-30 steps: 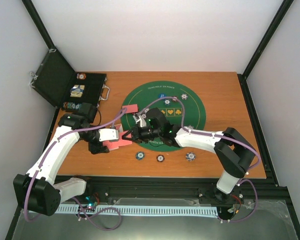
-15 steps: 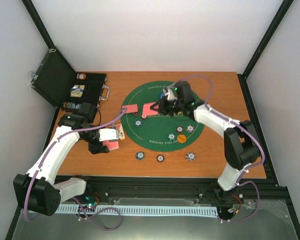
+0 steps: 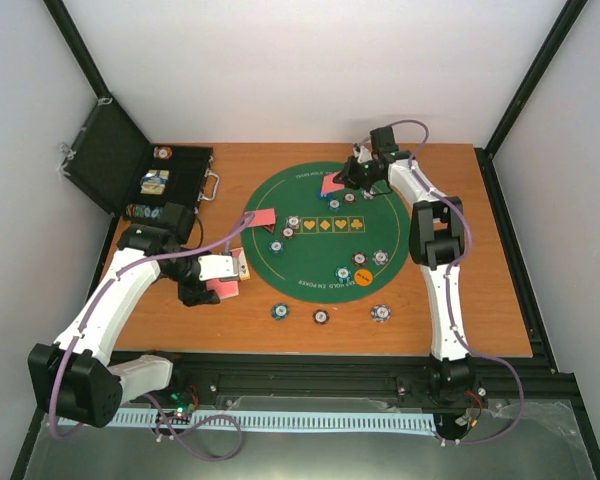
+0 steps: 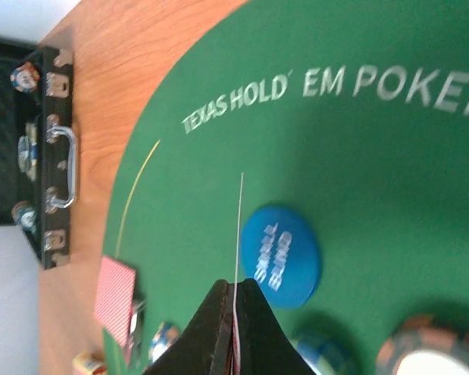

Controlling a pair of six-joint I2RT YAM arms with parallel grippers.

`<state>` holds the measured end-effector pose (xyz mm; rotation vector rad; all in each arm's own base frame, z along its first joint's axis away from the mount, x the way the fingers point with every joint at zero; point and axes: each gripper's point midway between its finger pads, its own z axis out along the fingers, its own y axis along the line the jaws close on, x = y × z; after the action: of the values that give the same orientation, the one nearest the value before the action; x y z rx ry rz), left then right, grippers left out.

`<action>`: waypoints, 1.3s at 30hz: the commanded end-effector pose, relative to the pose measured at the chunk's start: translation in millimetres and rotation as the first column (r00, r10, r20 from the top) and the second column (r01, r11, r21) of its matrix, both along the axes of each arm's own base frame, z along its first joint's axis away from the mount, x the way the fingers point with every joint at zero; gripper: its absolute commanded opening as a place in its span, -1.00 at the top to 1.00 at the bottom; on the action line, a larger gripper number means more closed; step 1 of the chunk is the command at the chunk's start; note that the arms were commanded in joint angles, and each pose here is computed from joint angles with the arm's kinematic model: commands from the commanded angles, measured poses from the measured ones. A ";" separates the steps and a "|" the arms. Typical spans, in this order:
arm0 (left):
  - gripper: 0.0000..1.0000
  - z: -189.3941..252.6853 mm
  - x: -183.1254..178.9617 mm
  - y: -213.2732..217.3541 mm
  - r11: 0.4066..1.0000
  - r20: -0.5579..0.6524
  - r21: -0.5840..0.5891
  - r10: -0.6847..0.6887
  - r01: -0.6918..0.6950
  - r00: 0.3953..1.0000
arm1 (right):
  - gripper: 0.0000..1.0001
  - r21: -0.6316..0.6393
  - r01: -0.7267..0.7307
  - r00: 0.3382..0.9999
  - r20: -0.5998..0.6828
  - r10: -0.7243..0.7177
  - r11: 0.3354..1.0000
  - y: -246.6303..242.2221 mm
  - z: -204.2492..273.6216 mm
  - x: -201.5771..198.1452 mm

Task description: Distribute texas hold em gaming equipment

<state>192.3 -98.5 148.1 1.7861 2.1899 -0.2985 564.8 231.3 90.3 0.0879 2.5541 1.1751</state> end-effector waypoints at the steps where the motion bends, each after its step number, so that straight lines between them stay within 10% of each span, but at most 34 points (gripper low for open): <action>1: 0.98 12.7 6.1 -7.0 0.999 0.024 -0.036 -0.003 0.004 1.000 | 0.95 -0.034 -0.014 1.000 -0.012 0.013 0.999 0.8 -12.2 15.1; 8: 0.98 9.2 5.1 -5.4 1.000 0.023 -0.027 -0.003 0.004 1.000 | 0.89 0.007 0.041 0.999 -0.002 -0.041 0.999 -7.3 -21.8 40.3; 14: 0.98 6.9 6.4 -3.6 1.000 0.024 -0.015 -0.002 0.002 1.000 | 0.21 -0.086 0.077 0.996 -0.028 -0.080 0.993 -27.5 -30.3 38.1; 25: 0.98 2.9 3.1 -0.8 1.000 0.031 -0.004 -0.001 0.001 1.000 | 0.02 -0.253 0.112 0.994 0.033 -0.107 0.961 -70.8 21.9 14.8; 39: 0.98 11.6 6.1 -3.0 1.000 0.043 -0.020 0.013 -0.012 0.999 | -0.24 -0.033 -0.015 0.994 0.111 0.019 0.999 3.2 90.3 -129.4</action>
<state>192.6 -96.4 145.3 1.7848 2.2043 -0.2859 482.6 180.5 159.3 0.1322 2.5607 0.9413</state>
